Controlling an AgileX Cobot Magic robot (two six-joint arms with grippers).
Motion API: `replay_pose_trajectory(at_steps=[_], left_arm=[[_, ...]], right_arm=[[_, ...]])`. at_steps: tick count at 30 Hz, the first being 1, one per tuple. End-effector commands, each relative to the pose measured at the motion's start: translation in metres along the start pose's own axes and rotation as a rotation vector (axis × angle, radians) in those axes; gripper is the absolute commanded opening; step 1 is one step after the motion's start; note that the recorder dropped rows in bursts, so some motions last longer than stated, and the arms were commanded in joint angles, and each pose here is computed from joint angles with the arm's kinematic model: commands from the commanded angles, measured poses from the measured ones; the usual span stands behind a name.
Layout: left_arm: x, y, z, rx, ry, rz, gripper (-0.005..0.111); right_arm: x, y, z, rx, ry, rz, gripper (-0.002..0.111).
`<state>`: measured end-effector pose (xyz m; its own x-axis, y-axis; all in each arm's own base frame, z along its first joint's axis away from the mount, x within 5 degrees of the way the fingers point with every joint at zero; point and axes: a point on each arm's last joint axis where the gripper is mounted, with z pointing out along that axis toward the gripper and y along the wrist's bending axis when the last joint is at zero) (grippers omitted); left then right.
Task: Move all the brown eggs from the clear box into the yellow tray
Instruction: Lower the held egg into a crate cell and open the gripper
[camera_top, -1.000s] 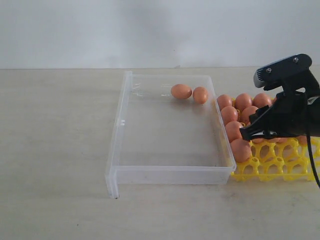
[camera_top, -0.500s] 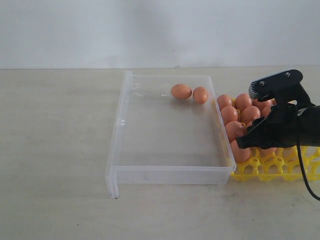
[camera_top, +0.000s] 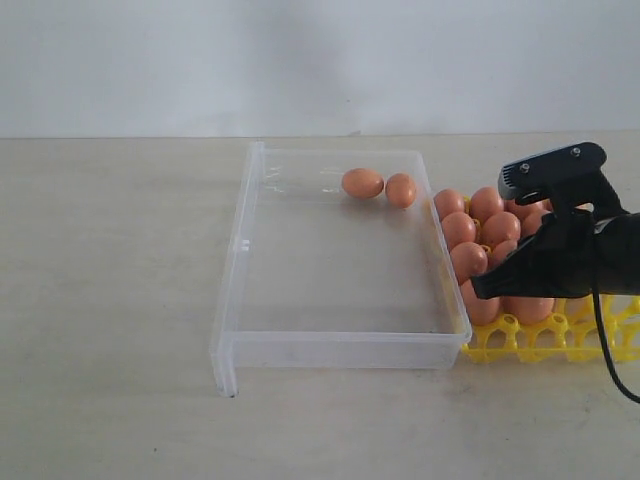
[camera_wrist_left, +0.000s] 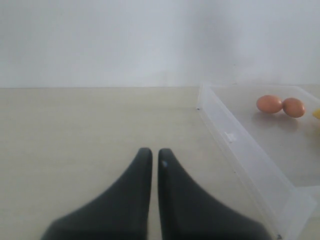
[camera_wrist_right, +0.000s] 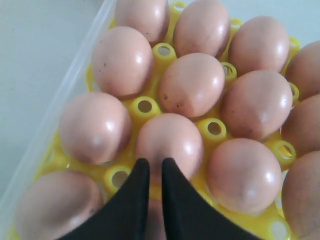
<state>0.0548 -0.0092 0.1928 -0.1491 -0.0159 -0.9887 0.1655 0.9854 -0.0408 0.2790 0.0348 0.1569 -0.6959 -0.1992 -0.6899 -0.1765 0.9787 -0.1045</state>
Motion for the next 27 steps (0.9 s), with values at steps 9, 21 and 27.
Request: replay_pose_trajectory(at_steps=[9,21,27], left_arm=[[0.001,0.000,0.000,-0.003,-0.001,-0.001,0.004],[0.001,0.000,0.000,-0.003,-0.001,-0.001,0.004],[0.001,0.000,0.000,-0.003,-0.001,-0.001,0.004]], right_arm=[[-0.012,-0.003,-0.016,0.013,-0.084,0.111,0.035],[-0.149,0.079,-0.084,-0.385,-0.128,-0.093,0.000],[-0.153,0.091,-0.028,-0.384,0.172,-0.235,0.000]])
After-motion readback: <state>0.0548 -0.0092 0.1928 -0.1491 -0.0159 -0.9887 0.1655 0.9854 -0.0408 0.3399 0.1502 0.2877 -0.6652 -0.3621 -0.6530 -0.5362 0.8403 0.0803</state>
